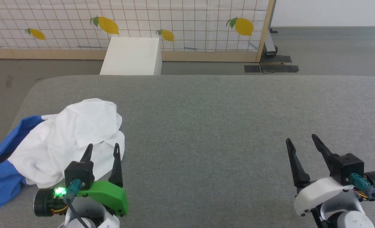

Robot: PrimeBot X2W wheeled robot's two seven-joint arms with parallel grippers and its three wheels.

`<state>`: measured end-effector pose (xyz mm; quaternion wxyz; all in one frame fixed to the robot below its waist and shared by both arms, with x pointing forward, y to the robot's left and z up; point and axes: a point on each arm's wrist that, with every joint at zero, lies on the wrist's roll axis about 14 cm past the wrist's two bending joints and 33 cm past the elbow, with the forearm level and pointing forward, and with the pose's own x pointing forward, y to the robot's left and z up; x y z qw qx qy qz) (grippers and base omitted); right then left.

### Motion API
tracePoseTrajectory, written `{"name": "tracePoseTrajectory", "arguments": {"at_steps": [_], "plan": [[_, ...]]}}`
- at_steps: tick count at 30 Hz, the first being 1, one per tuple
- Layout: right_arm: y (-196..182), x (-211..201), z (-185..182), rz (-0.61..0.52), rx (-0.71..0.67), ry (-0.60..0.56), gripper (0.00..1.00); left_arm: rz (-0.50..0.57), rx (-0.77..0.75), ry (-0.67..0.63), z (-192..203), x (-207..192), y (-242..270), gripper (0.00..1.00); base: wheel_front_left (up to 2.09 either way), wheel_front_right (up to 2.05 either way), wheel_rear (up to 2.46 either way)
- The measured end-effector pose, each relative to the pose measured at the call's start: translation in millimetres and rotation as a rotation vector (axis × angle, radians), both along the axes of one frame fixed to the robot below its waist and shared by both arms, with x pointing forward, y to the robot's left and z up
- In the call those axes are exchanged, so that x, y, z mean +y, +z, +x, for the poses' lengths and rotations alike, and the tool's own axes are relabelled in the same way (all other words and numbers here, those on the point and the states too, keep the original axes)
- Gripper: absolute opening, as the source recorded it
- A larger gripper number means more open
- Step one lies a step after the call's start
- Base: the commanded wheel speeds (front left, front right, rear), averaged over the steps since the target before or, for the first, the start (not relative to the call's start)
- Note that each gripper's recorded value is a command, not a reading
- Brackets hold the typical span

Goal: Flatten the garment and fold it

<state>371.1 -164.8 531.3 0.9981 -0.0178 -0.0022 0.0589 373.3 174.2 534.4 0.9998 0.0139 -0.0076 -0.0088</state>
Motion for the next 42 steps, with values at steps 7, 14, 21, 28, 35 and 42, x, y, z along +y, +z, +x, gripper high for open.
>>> {"name": "tracePoseTrajectory", "arguments": {"at_steps": [7,14,21,28,35,42], "plan": [[-1.1,-6.8,-1.2,0.017,-0.005,-0.020,1.00,-0.008,-0.006,-0.002,-0.2,-0.5,-0.7,1.00,0.00,0.00,0.00],[-1.8,-12.2,-2.2,0.034,-0.011,-0.035,1.00,-0.019,-0.014,-0.003,-0.3,-0.8,-0.9,1.00,0.00,0.00,0.00],[-5.6,-15.3,-3.7,0.043,-0.010,-0.044,1.00,-0.025,-0.024,0.005,-1.7,1.8,-0.9,1.00,0.00,0.00,0.00],[-6.7,-9.0,-0.8,0.045,-0.013,-0.025,1.00,-0.026,-0.030,0.036,-6.9,12.1,-1.2,1.00,0.00,0.00,0.00],[-7.3,3.7,5.5,0.047,-0.018,0.012,1.00,-0.027,-0.032,0.098,-18.3,31.1,-4.0,1.00,0.00,0.00,0.00],[-9.1,21.2,13.0,0.053,-0.019,0.063,1.00,-0.032,-0.041,0.159,-31.5,50.3,-4.4,1.00,0.00,0.00,0.00]]}}
